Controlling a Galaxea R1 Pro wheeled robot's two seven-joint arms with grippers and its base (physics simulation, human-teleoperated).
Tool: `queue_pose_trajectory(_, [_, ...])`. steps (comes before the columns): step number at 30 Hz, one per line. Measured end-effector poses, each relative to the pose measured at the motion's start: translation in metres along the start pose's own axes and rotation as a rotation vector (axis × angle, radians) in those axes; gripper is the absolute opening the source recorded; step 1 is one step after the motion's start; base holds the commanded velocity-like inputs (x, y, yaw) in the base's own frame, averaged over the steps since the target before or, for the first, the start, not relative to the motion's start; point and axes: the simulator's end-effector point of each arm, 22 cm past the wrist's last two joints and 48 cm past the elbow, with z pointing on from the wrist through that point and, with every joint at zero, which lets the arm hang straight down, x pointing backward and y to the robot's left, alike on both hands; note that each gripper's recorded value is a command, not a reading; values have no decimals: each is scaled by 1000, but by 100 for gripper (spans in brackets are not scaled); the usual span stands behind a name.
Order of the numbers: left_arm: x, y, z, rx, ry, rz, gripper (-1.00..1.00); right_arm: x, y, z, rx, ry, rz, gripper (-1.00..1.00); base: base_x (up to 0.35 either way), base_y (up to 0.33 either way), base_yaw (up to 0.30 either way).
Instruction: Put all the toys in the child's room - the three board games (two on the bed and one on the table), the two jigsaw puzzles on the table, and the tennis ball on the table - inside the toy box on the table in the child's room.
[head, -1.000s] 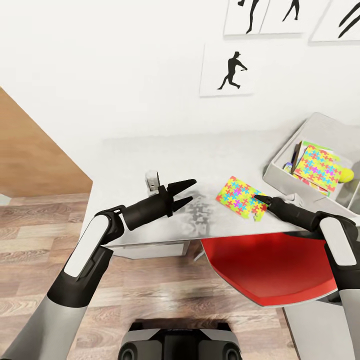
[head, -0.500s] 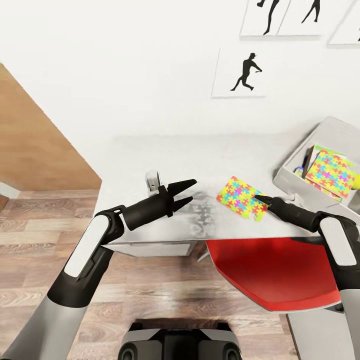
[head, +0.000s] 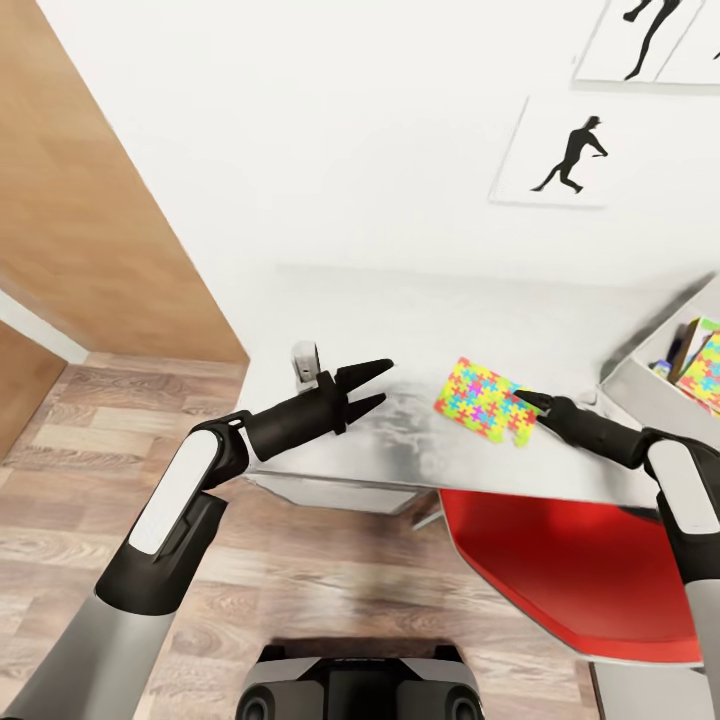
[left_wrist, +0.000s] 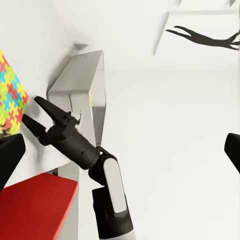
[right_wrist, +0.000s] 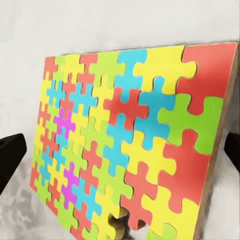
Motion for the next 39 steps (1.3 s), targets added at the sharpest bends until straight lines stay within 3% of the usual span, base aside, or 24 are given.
queue_pose_trajectory(5, [0, 0, 0, 0, 0, 0, 100, -4, -5, -4, -5, -13, 21, 100, 0, 0, 281])
queue_pose_trajectory(28, [0, 0, 0, -1, 0, 1, 100, 5, 1, -2, -22, 20, 10, 100, 0, 0, 280])
queue_pose_trajectory(39, [0, 3, -3, 0, -13, -10, 100, 7, 1, -4, -25, 34, 21, 100, 0, 0, 102])
